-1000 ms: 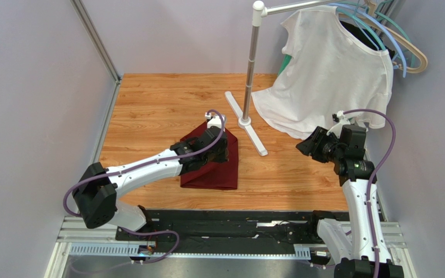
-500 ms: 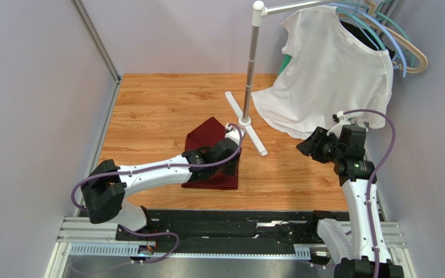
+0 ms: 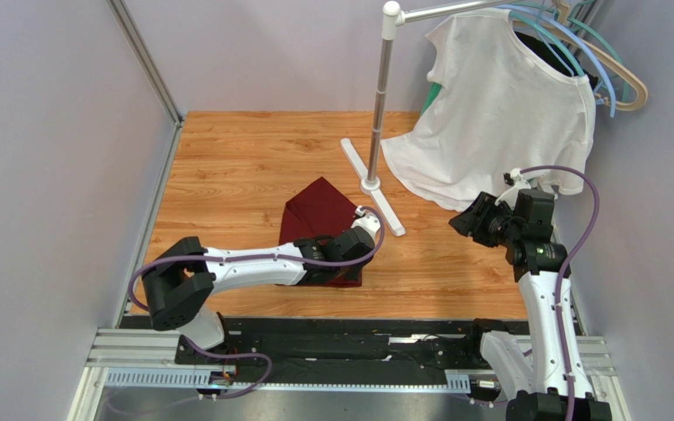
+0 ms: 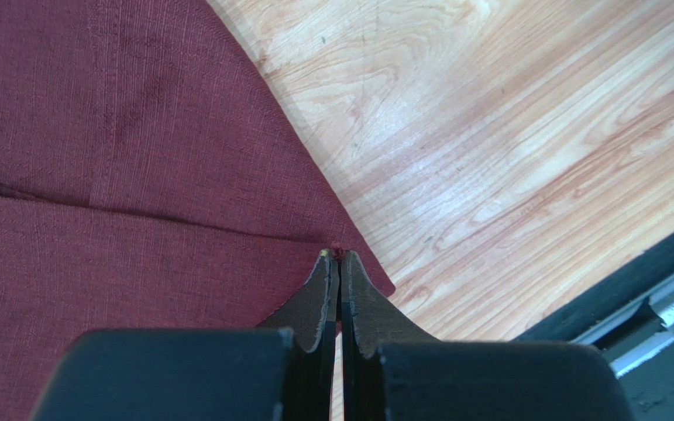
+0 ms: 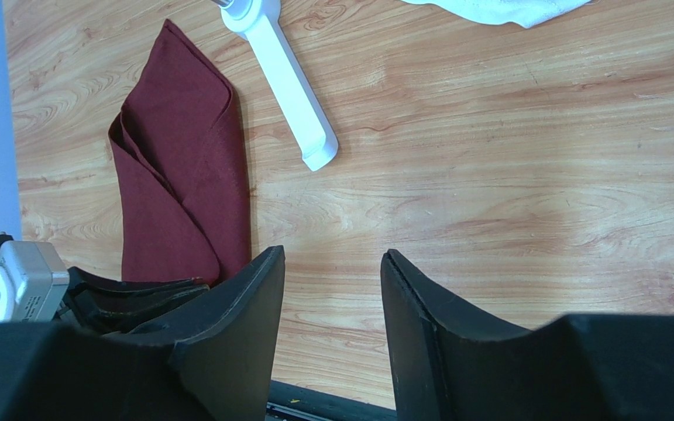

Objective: Fold the napkin, place the utensils inside, and roll it up
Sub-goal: Fold the napkin at the center of the board.

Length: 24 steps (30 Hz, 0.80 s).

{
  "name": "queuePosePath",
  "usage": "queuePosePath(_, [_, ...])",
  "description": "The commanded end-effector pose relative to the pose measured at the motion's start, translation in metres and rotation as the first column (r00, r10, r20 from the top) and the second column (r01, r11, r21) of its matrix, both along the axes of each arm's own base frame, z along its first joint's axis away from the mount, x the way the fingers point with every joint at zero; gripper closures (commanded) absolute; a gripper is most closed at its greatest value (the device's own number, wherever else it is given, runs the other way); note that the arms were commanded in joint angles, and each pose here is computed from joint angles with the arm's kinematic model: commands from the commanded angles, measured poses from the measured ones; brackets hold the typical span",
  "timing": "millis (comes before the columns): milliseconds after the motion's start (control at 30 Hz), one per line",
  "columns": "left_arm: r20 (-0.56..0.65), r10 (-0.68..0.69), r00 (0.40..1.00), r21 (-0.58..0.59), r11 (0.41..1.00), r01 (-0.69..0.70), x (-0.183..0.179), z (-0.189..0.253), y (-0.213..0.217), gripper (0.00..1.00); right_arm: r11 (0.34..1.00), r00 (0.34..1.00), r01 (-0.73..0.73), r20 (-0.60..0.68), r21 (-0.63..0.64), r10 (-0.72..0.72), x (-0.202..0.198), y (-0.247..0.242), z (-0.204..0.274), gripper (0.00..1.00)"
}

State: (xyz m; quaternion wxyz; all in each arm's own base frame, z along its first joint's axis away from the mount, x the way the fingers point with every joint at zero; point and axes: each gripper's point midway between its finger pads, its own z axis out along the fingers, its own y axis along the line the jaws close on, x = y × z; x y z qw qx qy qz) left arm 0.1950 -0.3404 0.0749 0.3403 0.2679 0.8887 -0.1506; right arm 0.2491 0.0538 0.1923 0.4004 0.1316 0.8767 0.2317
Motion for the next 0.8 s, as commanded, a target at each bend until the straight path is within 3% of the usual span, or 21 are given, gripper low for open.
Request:
queuePosePath(0, [0.040, -0.002, 0.999, -0.012, 1.000, 0.002, 0.004, 0.003, -0.008, 1.00, 1.000, 1.000, 0.003, 0.021, -0.010, -0.003, 0.000, -0.001, 0.005, 0.52])
queuePosePath(300, [0.038, -0.048, 0.998, 0.035, 0.998, 0.047, -0.005, -0.005, -0.016, 0.99, 1.000, 1.000, 0.002, 0.017, -0.009, -0.002, 0.000, -0.001, 0.004, 0.52])
queuePosePath(367, [0.044, -0.040, 0.998, 0.042, 0.998, 0.039, -0.004, -0.001, -0.017, 0.85, 1.000, 1.000, 0.001, 0.019, -0.010, -0.001, 0.000, -0.001, 0.005, 0.52])
queuePosePath(400, [0.044, -0.035, 0.998, 0.055, 0.998, 0.032, -0.004, 0.001, -0.013, 0.70, 1.000, 1.000, 0.000, 0.016, -0.009, 0.000, 0.000, -0.001, 0.004, 0.52])
queuePosePath(467, [0.060, -0.029, 0.998, 0.039, 0.999, 0.026, -0.002, 0.011, -0.015, 0.57, 1.000, 1.000, 0.002, 0.018, -0.009, -0.002, 0.001, -0.001, 0.005, 0.52])
queuePosePath(533, [0.088, -0.019, 0.996, 0.014, 1.000, 0.018, 0.001, 0.028, -0.014, 0.35, 1.000, 1.000, 0.004, 0.013, -0.008, -0.004, 0.000, -0.001, 0.003, 0.52])
queuePosePath(633, [0.126, -0.011, 0.992, -0.021, 1.000, 0.014, 0.004, 0.055, -0.013, 0.13, 1.000, 1.000, 0.006, 0.005, -0.001, -0.006, 0.000, 0.000, 0.001, 0.51])
queuePosePath(767, [0.165, 0.007, 0.986, -0.051, 0.999, 0.001, 0.007, 0.085, -0.004, 0.11, 0.998, 1.000, -0.011, 0.008, 0.062, 0.010, 0.001, 0.010, 0.000, 0.51])
